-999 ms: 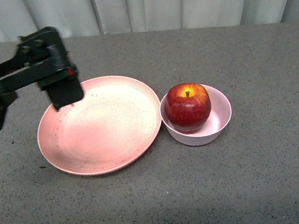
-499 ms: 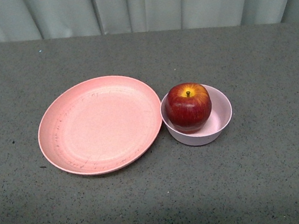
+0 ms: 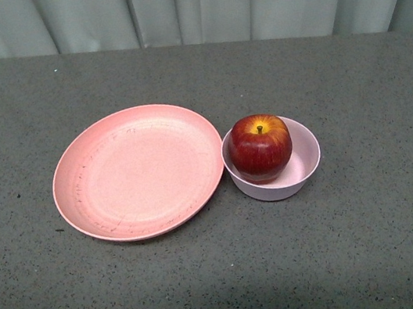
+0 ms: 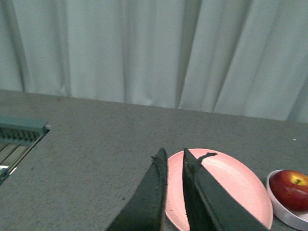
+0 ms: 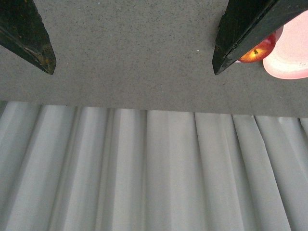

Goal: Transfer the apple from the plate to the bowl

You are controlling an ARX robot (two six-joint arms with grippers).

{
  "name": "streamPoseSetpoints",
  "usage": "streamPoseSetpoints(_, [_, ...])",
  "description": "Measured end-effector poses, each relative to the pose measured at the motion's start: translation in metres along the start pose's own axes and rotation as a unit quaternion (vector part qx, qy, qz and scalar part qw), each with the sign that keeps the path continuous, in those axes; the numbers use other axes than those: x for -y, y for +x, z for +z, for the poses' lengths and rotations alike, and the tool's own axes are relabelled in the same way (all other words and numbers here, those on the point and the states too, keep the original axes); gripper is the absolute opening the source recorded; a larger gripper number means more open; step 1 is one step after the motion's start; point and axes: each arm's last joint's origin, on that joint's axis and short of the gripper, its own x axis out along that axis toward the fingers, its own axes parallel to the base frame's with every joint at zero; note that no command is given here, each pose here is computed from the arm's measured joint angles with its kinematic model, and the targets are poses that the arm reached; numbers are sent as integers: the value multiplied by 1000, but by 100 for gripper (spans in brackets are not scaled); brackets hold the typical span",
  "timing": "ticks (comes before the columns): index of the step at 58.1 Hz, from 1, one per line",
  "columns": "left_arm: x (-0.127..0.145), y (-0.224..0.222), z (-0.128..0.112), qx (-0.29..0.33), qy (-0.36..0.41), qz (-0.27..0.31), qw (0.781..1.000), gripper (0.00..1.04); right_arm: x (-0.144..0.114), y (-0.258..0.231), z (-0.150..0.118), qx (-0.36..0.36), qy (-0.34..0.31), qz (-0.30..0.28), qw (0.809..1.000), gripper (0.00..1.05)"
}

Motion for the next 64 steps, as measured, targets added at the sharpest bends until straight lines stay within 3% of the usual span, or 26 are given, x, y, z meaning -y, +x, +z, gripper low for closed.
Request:
streamPoseSetpoints(4, [-7,-3,1,3,2,-4,1000,4,0,0,0,0,0,0,1000,95])
streamPoseSetpoints(57, [-10,-27,-2,-1,5,6,1000,4,0,0,0,0,0,0,1000,95])
streamPoseSetpoints(59, [-10,-27,-2,-1,5,6,1000,5,0,0,0,0,0,0,1000,95])
streamPoseSetpoints(64, [-10,-27,-2,-1,5,6,1000,19,0,0,0,0,0,0,1000,95])
